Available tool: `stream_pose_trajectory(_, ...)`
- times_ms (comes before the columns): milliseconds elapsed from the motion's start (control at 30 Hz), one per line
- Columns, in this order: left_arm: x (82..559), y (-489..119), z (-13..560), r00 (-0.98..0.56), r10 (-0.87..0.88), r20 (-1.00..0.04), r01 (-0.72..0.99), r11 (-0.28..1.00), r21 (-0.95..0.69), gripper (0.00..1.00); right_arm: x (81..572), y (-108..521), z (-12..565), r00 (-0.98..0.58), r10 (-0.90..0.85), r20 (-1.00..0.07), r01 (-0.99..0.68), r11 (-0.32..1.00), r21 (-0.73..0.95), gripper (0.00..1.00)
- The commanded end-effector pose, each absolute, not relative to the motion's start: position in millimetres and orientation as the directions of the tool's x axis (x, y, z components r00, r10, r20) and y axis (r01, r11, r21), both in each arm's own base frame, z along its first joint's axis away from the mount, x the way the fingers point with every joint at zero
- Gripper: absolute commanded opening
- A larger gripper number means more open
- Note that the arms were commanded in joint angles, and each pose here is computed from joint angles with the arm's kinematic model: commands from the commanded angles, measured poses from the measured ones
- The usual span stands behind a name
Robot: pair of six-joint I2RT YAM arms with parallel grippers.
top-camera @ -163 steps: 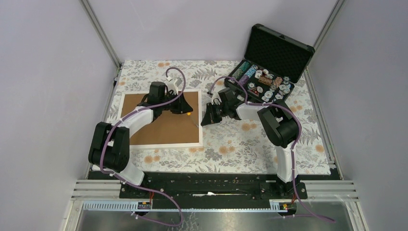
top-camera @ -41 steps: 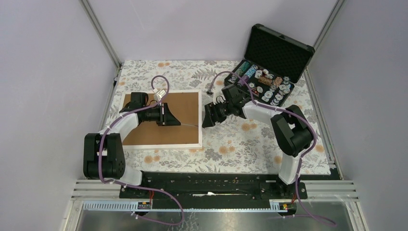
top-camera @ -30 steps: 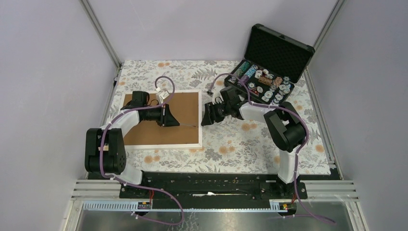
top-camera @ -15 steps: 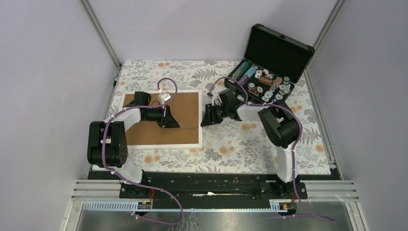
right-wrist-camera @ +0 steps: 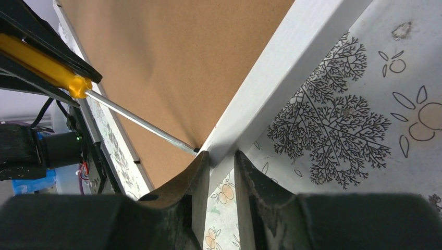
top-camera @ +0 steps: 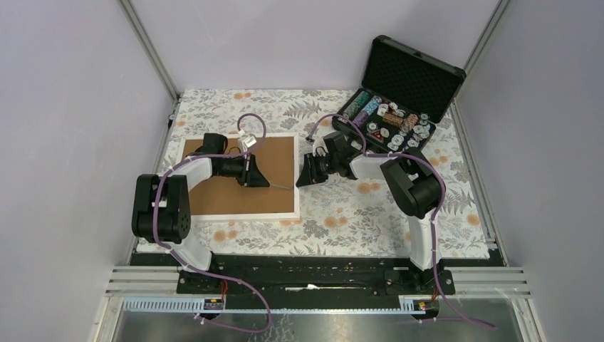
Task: Take the photo out of the frame
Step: Release the photo frame item from the photo frame.
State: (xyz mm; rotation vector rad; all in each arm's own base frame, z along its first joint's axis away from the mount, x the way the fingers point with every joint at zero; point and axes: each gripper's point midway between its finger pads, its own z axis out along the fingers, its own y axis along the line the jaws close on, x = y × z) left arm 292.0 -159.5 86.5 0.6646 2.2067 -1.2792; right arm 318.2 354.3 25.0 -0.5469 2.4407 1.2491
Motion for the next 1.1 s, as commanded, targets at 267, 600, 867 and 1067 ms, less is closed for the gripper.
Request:
stream_pose_trajectory(267, 308.9, -179.5, 96.3, -0.699, 0.213, -0.683, 0.688, 0.46, -0.561, 0.0, 298.9, 363.1, -4.0, -0.883, -0.222, -0.414, -0.463, 0.557, 0.689, 0.2)
stream_pose_trajectory(600, 302.6, -211.6, 112.2, -0.689, 0.251, -0.68, 0.704, 0.452, -0.547, 0.0, 289.4, 363.0, -20.0, -0.901, -0.231, -0.368, -0.431, 0.569, 0.7, 0.17)
stream_pose_trajectory(867, 282.8, -245.8, 115.9, -0.671, 0.299, -0.678, 0.732, 0.414, -0.541, 0.0, 287.8, 362.9, -22.7, -0.905, -0.23, -0.359, -0.424, 0.571, 0.703, 0.16)
stream_pose_trajectory(1067, 272.3, -266.2, 113.6, -0.666, 0.325, -0.671, 0.741, 0.389, -0.547, 0.0, 288.0, 362.9, -22.6, -0.905, -0.227, -0.359, -0.423, 0.573, 0.703, 0.16)
